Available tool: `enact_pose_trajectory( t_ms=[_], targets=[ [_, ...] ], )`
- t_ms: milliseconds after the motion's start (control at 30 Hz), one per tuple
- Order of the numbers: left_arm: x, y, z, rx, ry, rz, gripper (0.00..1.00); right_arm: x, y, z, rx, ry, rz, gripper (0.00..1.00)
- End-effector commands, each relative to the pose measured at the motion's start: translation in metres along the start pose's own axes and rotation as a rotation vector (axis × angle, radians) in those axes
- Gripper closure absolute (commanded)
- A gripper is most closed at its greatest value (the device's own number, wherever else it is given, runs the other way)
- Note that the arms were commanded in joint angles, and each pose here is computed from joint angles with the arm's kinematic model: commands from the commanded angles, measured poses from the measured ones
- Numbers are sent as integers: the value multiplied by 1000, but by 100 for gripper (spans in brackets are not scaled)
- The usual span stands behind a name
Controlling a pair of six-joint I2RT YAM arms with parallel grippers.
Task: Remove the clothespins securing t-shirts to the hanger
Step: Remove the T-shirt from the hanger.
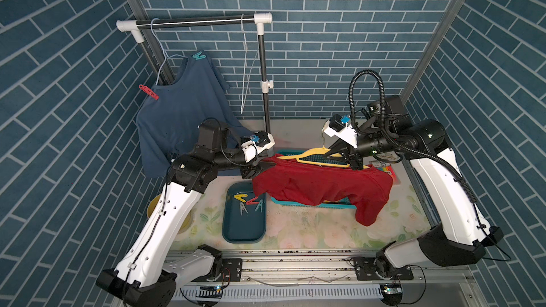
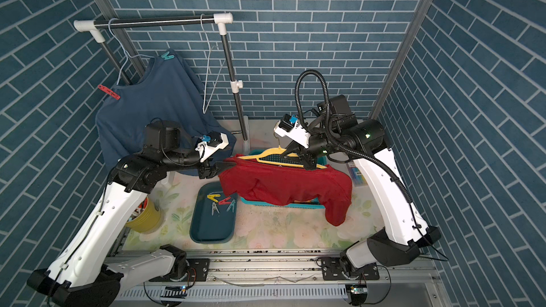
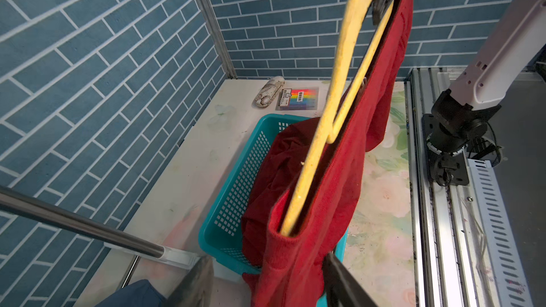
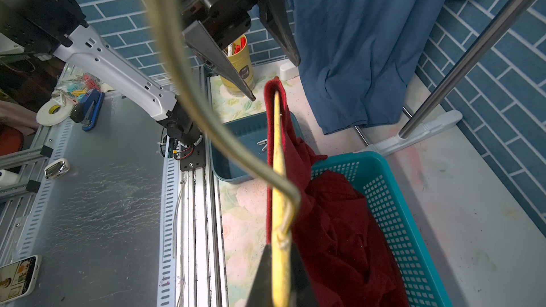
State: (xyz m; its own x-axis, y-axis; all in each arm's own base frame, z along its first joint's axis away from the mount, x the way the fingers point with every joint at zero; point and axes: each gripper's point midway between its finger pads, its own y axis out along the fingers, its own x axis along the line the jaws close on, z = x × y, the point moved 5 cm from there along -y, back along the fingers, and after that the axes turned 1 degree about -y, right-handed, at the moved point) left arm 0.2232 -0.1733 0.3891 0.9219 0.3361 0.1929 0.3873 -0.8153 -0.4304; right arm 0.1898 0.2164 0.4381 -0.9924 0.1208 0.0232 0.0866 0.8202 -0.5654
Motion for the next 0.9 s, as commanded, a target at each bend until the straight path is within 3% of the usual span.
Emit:
enact_pose_trajectory(
  t_ms=[0, 200, 367, 433, 600, 633, 733, 867],
  targets=[
    [-5, -1, -7, -12, 14, 32, 42, 5, -3, -4, -12, -40, -16, 100],
    [-4, 1, -11, -44, 9, 45, 47, 5, -2, -3, -5, -40, -23, 100],
    [-2, 7, -12, -55, -28, 78, 77, 4, -1, -4, -6, -41, -24, 100],
    [-2, 8, -12, -56, -37, 82, 79, 3, -1, -3, -2, -42, -25, 100],
    [-1, 10, -12, -56, -48, 84, 74, 4, -1, -3, 0, -50, -21, 100],
    [-1, 10, -12, -55, -48, 84, 77, 4, -1, -3, 1, -50, -19, 100],
    [0, 10, -14, -48, -51, 89, 98, 2, -2, -2, 6, -53, -9, 100],
    [3, 6, -13, -23, -53, 50, 100, 0, -3, 1, 27, -58, 23, 100]
  ],
)
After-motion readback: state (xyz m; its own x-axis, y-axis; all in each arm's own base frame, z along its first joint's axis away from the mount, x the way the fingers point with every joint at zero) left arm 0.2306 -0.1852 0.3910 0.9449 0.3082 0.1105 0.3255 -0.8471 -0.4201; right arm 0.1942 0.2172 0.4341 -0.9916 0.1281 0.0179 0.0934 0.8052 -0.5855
